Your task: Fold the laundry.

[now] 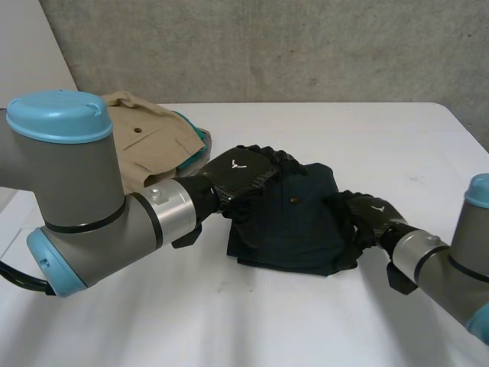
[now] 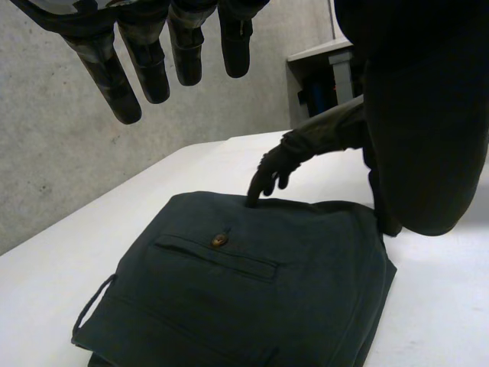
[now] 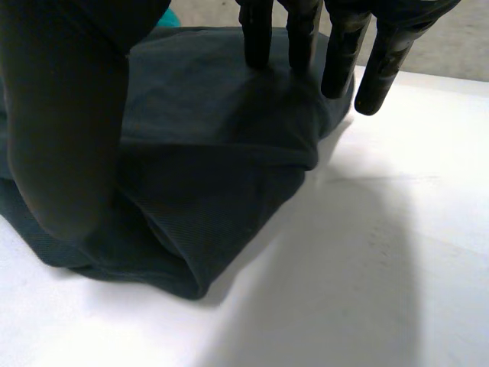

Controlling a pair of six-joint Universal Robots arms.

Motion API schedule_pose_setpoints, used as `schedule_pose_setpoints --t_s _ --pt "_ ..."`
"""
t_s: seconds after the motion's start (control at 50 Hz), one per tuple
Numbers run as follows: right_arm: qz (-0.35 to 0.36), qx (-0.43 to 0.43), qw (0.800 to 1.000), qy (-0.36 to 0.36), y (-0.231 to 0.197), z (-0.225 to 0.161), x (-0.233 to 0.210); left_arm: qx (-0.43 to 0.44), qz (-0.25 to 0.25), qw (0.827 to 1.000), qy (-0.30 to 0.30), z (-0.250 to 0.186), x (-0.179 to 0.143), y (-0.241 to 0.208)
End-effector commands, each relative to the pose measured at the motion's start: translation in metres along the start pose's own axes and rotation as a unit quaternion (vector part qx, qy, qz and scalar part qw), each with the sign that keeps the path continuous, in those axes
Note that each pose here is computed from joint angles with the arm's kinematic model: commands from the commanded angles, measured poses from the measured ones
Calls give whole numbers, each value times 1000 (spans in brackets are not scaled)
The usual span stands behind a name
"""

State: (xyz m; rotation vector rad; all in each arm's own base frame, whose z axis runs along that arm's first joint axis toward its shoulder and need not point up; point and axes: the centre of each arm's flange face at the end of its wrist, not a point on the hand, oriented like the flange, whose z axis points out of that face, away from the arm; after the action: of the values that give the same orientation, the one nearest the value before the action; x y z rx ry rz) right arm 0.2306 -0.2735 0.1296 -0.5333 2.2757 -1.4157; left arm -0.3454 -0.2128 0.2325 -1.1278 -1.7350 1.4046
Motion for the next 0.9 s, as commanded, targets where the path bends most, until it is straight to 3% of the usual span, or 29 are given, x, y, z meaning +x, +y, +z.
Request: schedule_pose_setpoints --t_s 0.02,0.2,0.44,0.52,0.66,0.76,0.9 --pt "-15 -6 1000 -17 9 18 -10 1 1 1000 1 0 2 -1" --pt "-23 -4 1000 9 11 30 -8 -2 -1 1000 0 0 1 2" --pt "-31 65 995 69 -30 39 18 1 0 1000 -1 0 1 0" --pt "-25 87 990 104 -48 47 54 1 0 1000 -1 0 0 0" --pt "-75 113 975 175 -74 76 124 2 1 1000 -2 0 -1 0" --pt "-72 109 965 229 -83 96 199 1 0 1000 -1 0 0 0" --pt "-111 65 958 258 -74 122 252 1 0 1000 -1 0 0 0"
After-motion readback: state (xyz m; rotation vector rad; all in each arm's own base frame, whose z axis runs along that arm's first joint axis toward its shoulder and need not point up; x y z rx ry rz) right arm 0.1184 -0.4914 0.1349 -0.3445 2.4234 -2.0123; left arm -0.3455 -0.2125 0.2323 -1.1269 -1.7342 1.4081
